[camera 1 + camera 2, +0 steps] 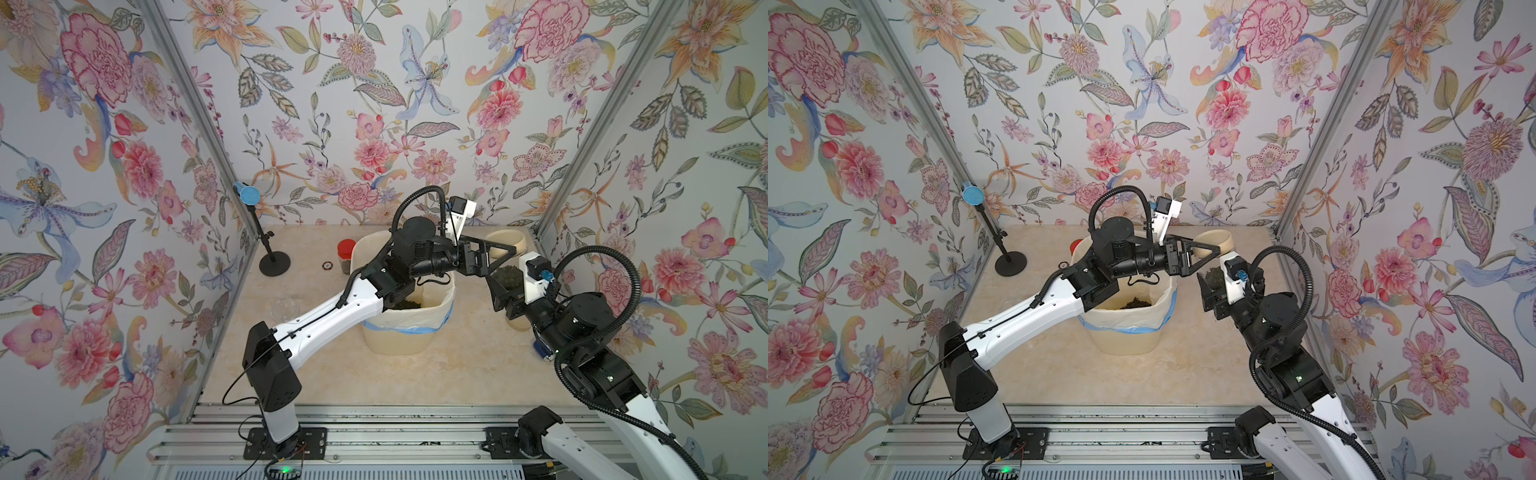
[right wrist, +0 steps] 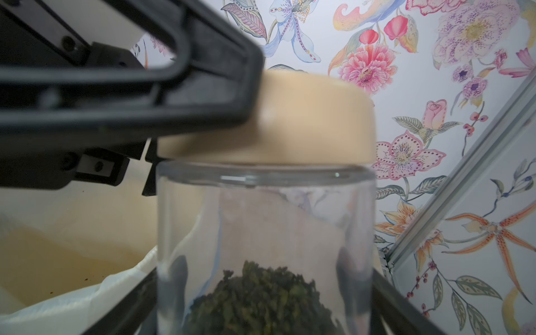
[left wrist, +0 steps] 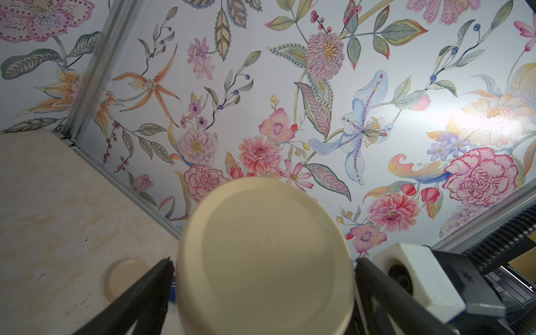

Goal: Empty moldy tea leaves from jars
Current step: Unscrew the lid from the jar.

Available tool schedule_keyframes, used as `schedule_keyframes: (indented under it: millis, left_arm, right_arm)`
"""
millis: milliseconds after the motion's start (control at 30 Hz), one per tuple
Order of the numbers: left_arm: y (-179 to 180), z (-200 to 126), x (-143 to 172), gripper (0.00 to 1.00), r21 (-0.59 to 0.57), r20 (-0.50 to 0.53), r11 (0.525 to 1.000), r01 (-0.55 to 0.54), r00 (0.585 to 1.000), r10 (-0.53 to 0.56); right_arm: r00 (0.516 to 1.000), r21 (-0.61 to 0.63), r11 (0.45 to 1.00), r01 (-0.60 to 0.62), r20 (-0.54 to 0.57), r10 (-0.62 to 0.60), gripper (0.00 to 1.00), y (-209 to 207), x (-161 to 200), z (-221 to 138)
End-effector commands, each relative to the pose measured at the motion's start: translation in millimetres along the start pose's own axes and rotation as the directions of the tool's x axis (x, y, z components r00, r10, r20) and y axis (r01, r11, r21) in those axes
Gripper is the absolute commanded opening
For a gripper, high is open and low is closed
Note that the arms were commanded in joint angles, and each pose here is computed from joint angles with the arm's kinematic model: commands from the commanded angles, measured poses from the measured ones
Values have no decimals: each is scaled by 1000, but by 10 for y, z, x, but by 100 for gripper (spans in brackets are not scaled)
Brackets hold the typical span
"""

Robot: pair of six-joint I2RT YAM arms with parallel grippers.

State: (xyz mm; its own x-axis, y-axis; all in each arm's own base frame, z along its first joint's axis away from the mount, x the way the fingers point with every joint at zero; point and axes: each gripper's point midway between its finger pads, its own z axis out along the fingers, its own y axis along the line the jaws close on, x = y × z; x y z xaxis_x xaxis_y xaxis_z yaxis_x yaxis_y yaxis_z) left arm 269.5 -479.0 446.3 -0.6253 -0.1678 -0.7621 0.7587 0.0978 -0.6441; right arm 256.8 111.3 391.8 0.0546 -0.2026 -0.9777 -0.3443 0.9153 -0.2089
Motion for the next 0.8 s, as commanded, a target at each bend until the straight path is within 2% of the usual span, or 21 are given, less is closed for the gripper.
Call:
schedule_keyframes:
  millis: [0,300,500,767]
  left_arm:
    - [-138,13,-89,96,40,8,999,-22,1000,22]
    - [-97,51,-32,86,39,-15,999,-20,1000,21]
    - [-77,81,-32,87,14,-45,998,-54,997,55]
    - [-100,165,87,90,42,-95,997,-62,993,65]
  right_arm:
    - [988,16,999,-40,150,37,53,-86,-409,-99]
    - [989,13,999,-35,147,33,53,-81,-398,-102]
    - [990,1,1000,-25,139,25,52,-58,-389,-98]
    - [991,-11,1000,-23,133,24,52,-33,-376,-81]
